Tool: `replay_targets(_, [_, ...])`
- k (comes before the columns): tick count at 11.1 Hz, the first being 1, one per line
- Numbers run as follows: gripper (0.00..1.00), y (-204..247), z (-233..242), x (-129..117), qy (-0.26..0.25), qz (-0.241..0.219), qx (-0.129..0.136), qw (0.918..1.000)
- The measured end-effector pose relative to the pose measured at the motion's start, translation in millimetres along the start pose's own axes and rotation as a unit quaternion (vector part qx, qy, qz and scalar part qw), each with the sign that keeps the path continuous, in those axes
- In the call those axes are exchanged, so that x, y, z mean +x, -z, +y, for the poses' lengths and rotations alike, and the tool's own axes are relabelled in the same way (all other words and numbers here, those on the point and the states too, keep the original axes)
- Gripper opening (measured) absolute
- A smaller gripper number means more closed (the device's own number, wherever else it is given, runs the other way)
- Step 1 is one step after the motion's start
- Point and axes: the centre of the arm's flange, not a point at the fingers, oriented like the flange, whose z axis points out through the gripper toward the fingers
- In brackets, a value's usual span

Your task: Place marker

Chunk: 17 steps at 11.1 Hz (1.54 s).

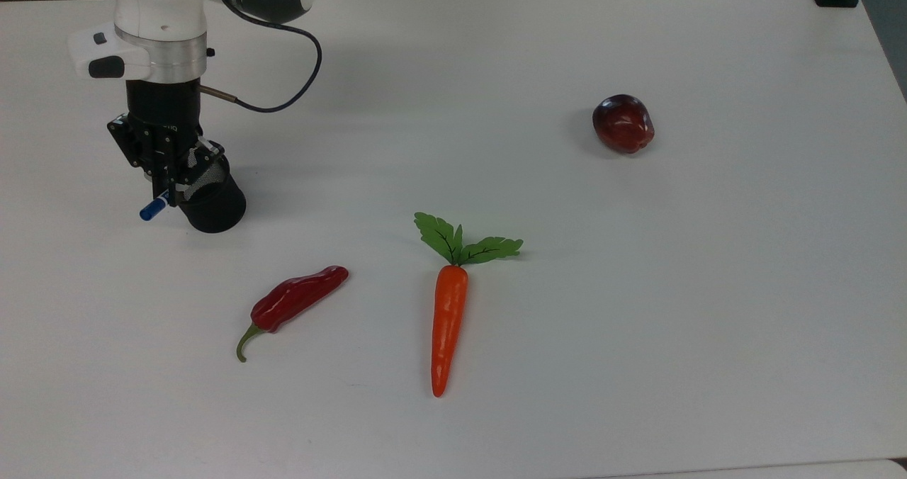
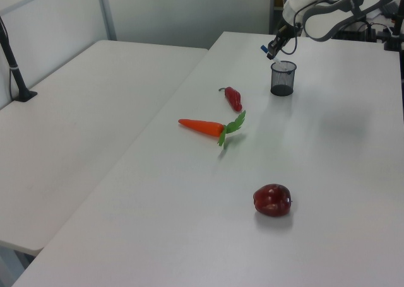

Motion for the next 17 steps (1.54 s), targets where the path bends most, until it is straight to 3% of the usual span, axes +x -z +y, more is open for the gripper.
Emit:
replay_targets(6, [1.0, 14.4, 1.1, 6.2, -0.014, 0.011, 0.0, 0.9998])
replay_targets(11, [1.0, 41.7, -61.5, 22.7, 0.019, 0.027, 0.024, 0.9992])
replay_targets(14, [1.0, 89.6, -125.6, 34.0, 0.06, -0.036, 0.033, 0.997])
replay_targets(17, [1.0, 132.6, -170.4, 21.4, 0.096, -0.115, 0.03, 0.9883])
